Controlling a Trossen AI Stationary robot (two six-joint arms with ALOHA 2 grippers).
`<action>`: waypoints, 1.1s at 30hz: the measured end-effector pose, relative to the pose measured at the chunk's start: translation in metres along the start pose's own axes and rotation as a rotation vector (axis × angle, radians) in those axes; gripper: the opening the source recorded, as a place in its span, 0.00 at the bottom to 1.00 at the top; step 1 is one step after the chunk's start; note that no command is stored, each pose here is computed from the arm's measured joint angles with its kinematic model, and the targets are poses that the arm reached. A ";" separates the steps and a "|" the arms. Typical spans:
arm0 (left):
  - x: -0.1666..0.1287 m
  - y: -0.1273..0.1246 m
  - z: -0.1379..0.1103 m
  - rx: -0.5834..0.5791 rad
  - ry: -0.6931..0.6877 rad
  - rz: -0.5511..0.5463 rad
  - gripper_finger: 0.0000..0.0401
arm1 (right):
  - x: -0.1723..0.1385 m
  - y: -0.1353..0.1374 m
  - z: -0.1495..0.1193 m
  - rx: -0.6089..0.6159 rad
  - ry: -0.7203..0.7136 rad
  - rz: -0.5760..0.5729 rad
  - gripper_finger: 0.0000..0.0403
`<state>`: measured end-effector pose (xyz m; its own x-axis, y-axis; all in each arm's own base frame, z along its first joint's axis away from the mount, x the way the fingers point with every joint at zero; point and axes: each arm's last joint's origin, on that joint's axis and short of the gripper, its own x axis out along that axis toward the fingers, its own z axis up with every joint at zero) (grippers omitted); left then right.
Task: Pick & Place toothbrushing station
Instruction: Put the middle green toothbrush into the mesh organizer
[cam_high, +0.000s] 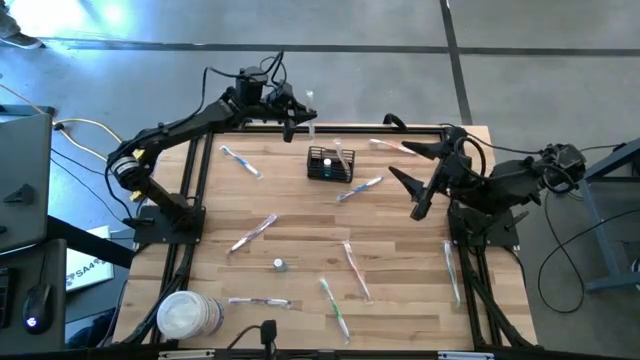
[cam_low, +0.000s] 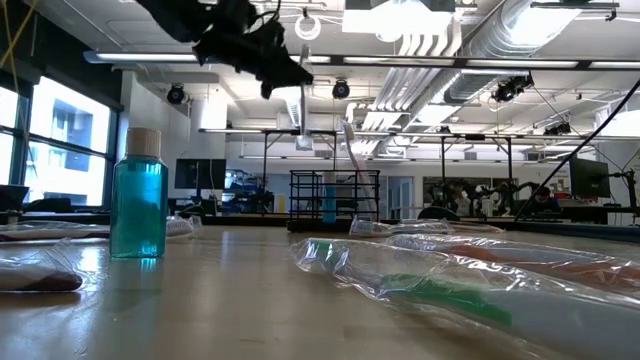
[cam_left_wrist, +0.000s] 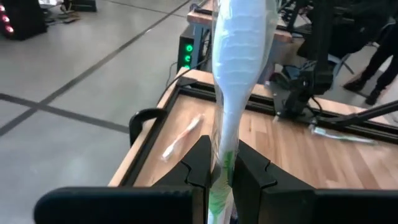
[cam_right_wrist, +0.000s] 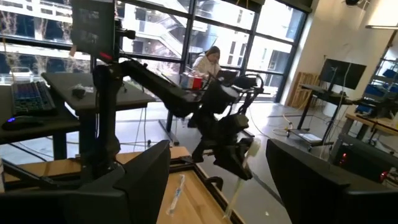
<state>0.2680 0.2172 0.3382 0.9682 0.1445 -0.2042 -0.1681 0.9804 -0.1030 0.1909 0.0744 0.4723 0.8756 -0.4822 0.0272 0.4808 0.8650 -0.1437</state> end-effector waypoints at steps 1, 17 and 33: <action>0.000 0.002 -0.005 0.005 -0.011 -0.018 0.08 | 0.001 -0.001 0.000 0.000 0.000 -0.005 0.64; 0.005 0.007 -0.041 0.132 -0.067 -0.068 0.08 | 0.017 -0.015 -0.001 0.013 -0.003 -0.081 0.64; 0.022 0.018 -0.068 0.106 0.027 -0.072 0.08 | 0.020 -0.017 -0.001 0.012 -0.009 -0.055 0.64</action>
<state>0.2735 0.2288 0.2656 0.9716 0.0705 -0.2260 -0.0760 0.9970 -0.0155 0.2004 0.0503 0.4743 0.8484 -0.5275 0.0440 0.5284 0.8390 -0.1298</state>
